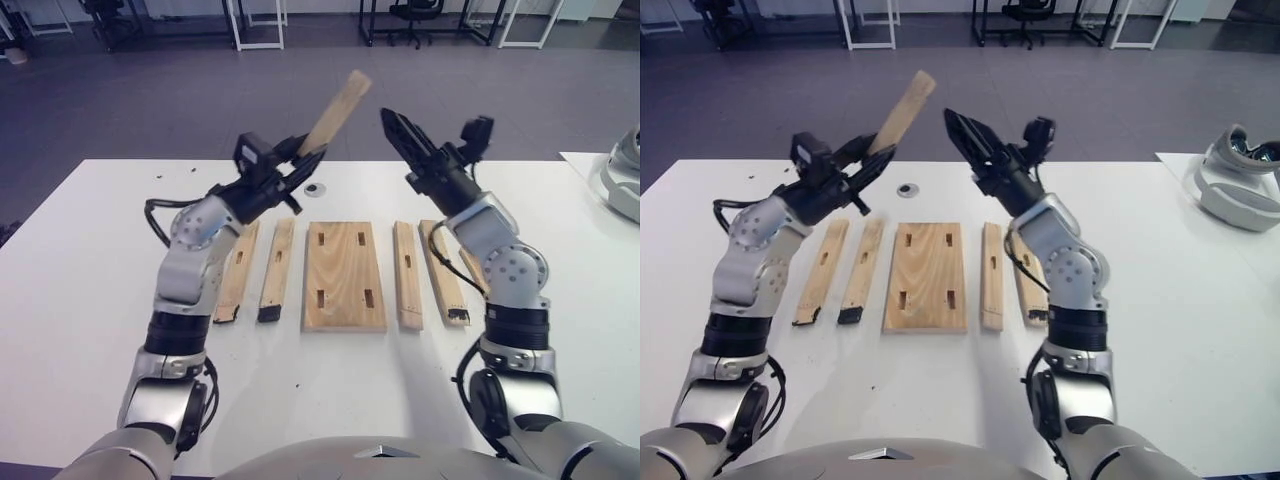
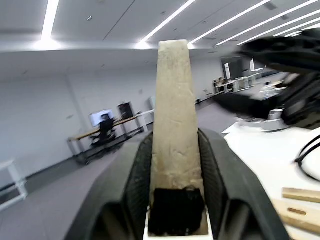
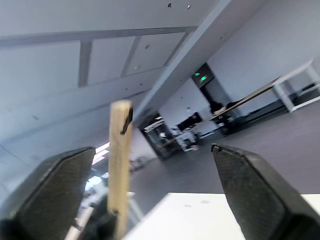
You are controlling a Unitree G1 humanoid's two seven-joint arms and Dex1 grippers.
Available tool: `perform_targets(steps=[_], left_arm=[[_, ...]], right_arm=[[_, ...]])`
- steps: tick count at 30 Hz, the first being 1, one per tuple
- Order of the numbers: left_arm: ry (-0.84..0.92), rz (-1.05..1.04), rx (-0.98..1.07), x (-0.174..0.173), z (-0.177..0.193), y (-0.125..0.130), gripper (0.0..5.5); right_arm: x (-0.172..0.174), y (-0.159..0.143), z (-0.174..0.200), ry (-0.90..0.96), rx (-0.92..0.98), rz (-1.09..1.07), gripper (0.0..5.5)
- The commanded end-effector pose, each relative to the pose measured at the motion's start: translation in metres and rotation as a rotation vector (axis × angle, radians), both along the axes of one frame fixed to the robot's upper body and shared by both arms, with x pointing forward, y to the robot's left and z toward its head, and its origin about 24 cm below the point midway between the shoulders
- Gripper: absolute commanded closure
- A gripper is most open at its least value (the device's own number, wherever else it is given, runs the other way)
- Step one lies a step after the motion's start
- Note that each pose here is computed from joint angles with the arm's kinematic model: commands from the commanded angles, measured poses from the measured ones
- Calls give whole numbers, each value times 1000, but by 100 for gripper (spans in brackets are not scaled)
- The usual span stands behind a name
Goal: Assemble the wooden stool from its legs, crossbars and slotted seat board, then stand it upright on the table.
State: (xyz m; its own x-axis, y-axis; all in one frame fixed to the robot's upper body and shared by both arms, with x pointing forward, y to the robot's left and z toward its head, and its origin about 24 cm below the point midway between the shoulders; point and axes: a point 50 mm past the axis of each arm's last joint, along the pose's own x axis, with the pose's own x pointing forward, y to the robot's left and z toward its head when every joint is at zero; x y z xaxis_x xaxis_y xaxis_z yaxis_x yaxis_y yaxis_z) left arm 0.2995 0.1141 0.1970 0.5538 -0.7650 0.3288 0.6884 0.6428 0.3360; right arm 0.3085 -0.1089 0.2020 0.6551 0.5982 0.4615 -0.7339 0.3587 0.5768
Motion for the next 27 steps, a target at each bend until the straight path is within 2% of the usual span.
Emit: perform_targets(steps=[1,11,17,21,24,25,27], left_arm=[[-61,-44,83,-2,5,-14,422],[-85,-14,123,-2,-1,-13,422],[-89,-13,131,-3,-2,-14,422],[-94,-20,147,-4,-2,-13,422],[-75,-38,159,-6,-7,-13,422],[-64,-34,168,-6,-11,-13,385],[-34,-16,174,-6,-17,-11,347]], right_arm=[[-7,12,15,-8,48,61,137],[-12,0,22,23,131,12,306],[-13,-2,19,42,140,7,432],[-12,-3,14,58,112,1,494],[-14,-9,2,82,87,-35,508],[-15,-13,-4,96,83,-71,508],[-20,-32,-24,148,66,-195,508]])
